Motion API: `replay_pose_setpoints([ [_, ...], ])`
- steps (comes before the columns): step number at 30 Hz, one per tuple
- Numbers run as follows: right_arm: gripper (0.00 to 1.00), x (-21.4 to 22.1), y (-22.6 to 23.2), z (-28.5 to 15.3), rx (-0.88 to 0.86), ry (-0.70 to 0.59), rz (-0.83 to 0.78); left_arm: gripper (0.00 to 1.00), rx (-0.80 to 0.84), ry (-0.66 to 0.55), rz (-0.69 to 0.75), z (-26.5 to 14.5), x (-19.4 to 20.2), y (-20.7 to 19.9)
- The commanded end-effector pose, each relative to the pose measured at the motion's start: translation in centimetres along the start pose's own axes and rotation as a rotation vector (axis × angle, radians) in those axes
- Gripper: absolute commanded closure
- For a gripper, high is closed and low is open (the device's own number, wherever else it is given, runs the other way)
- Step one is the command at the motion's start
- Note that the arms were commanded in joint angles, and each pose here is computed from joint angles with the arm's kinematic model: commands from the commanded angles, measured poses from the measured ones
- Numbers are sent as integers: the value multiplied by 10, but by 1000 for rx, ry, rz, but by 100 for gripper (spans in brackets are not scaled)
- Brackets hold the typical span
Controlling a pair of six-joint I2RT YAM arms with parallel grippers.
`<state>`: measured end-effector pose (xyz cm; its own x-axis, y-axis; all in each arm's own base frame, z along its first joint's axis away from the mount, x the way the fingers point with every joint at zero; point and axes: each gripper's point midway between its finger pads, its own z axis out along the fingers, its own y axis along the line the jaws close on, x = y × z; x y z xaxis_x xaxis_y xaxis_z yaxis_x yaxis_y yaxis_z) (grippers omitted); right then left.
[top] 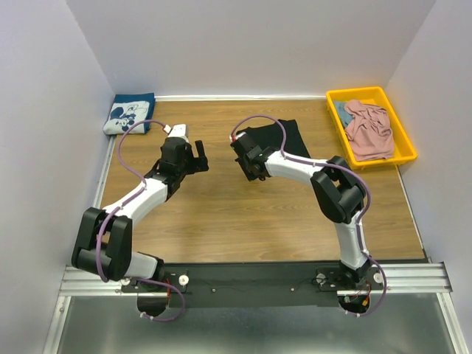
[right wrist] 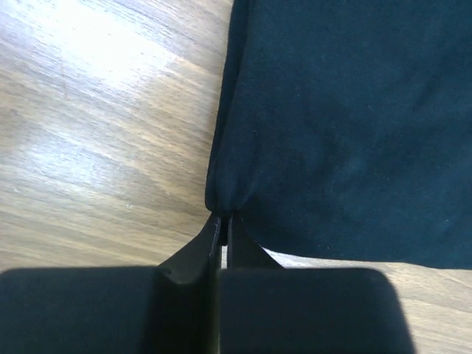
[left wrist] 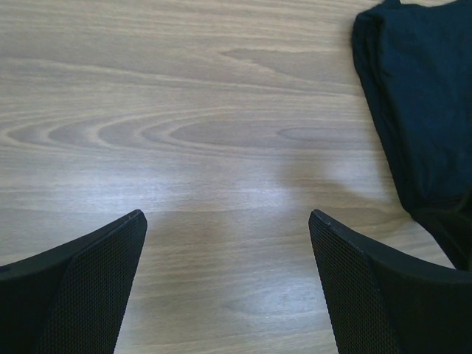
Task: Fold and stack the t-shirts
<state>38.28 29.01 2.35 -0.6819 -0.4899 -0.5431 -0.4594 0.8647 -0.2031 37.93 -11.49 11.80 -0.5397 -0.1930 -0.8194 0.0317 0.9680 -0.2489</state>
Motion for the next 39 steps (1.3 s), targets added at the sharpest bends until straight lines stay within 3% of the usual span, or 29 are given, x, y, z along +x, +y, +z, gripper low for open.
replay_pose_setpoints([
  [1, 99, 39, -8, 14, 64, 116, -61, 2, 88, 9, -77, 7, -9, -21],
  [13, 99, -30, 4, -40, -105, -61, 18, 2, 355, 243, -387, 39, 10, -90],
  [18, 99, -40, 3, -52, -138, -90, 57, 2, 434, 247, -551, 51, 4, -109],
  [25, 99, -50, 1, -58, -172, -110, 96, 2, 512, 338, -645, 76, 14, -129],
  [39, 99, -63, 6, -67, -213, -138, 135, 3, 463, 389, -737, 114, 34, -146],
])
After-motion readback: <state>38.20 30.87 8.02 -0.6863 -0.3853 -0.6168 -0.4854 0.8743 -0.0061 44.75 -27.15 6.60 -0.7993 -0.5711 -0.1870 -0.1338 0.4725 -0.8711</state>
